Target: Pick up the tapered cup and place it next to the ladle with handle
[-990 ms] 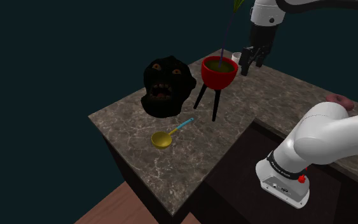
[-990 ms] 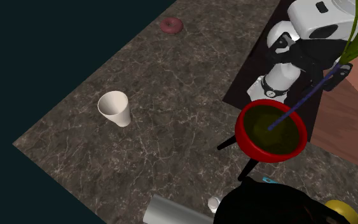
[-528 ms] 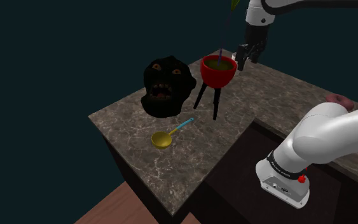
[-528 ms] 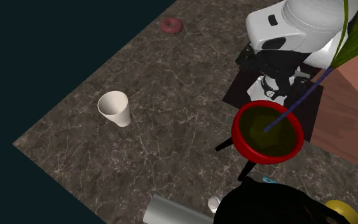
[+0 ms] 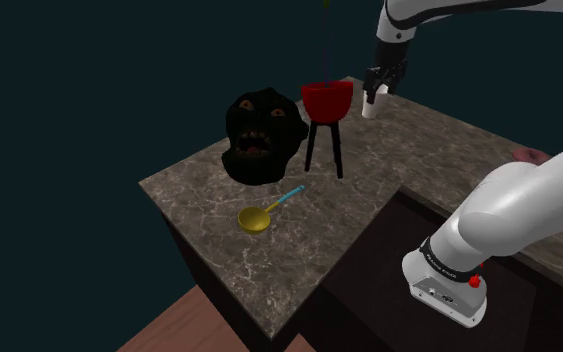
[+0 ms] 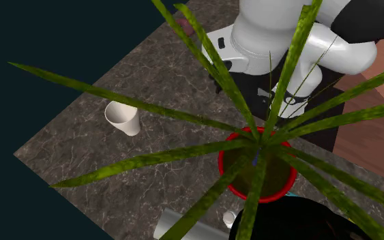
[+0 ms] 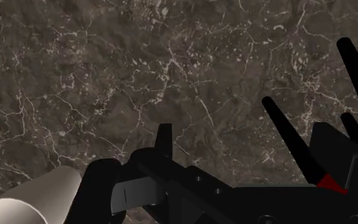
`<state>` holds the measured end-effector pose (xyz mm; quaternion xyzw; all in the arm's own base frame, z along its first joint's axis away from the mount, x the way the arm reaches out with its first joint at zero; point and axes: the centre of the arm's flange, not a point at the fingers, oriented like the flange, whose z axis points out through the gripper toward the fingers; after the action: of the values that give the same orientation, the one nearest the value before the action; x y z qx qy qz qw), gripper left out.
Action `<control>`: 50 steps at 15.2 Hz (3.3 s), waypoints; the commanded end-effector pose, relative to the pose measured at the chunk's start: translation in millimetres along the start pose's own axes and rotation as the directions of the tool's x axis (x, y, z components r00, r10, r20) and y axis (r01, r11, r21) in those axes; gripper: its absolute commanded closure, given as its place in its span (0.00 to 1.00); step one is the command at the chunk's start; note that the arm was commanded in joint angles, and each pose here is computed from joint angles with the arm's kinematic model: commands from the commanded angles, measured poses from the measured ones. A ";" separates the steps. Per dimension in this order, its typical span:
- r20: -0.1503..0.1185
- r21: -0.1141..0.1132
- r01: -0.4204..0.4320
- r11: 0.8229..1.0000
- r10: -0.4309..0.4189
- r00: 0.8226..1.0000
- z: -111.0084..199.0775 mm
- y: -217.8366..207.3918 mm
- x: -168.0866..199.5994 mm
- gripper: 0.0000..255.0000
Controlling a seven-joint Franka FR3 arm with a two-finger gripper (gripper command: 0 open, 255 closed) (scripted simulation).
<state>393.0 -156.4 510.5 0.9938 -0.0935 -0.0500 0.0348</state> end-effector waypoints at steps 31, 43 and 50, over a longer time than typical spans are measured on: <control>0.008 -0.026 -0.090 0.996 0.090 0.996 130.6 217.9 206.5 0.00; 0.008 -0.026 -0.090 0.996 0.090 0.996 130.5 218.0 206.5 1.00; 0.008 -0.026 -0.090 0.996 0.090 0.996 120.1 218.8 205.5 1.00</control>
<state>540.8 -417.3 384.8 0.9878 -0.1375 -0.0545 0.0495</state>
